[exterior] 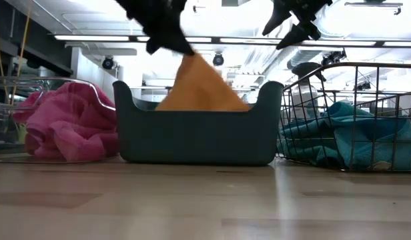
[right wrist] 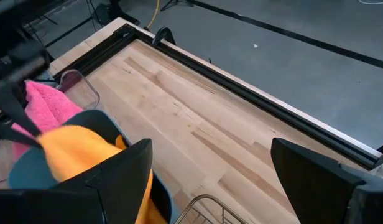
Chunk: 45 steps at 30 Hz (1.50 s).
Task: Sort microfiber towel by color & place in baskets
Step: Put the yellow microfiber cloth into the blue bin
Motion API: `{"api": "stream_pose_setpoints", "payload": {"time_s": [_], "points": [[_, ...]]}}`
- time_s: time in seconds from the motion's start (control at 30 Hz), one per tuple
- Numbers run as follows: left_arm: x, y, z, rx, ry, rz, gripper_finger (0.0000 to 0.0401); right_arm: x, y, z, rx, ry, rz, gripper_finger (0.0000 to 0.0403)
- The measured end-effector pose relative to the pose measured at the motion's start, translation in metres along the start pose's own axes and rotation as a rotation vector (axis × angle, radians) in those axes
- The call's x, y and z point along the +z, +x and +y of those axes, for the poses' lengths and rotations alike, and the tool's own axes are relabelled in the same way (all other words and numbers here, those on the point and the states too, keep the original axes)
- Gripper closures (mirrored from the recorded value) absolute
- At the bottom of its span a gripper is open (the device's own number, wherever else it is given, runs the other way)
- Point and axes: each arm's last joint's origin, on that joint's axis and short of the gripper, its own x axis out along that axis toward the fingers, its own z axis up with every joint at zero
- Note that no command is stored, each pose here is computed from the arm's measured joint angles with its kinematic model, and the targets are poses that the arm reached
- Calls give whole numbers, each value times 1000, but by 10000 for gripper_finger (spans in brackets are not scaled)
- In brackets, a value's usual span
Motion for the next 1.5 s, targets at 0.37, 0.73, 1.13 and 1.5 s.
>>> {"api": "stream_pose_setpoints", "payload": {"time_s": [0.37,0.73,1.13,1.5], "points": [[-39,-15,-30,-229,110,251,401,0,0,-1,-42,0,-15,78],[-26,49,16,-128,56,155,401,0,0,-2,-55,8,-21,78],[-72,115,20,-111,26,399,395,0,0,-2,-80,22,-32,78],[-10,83,13,-163,47,270,285,-1,1,-3,-84,31,-24,78]]}}
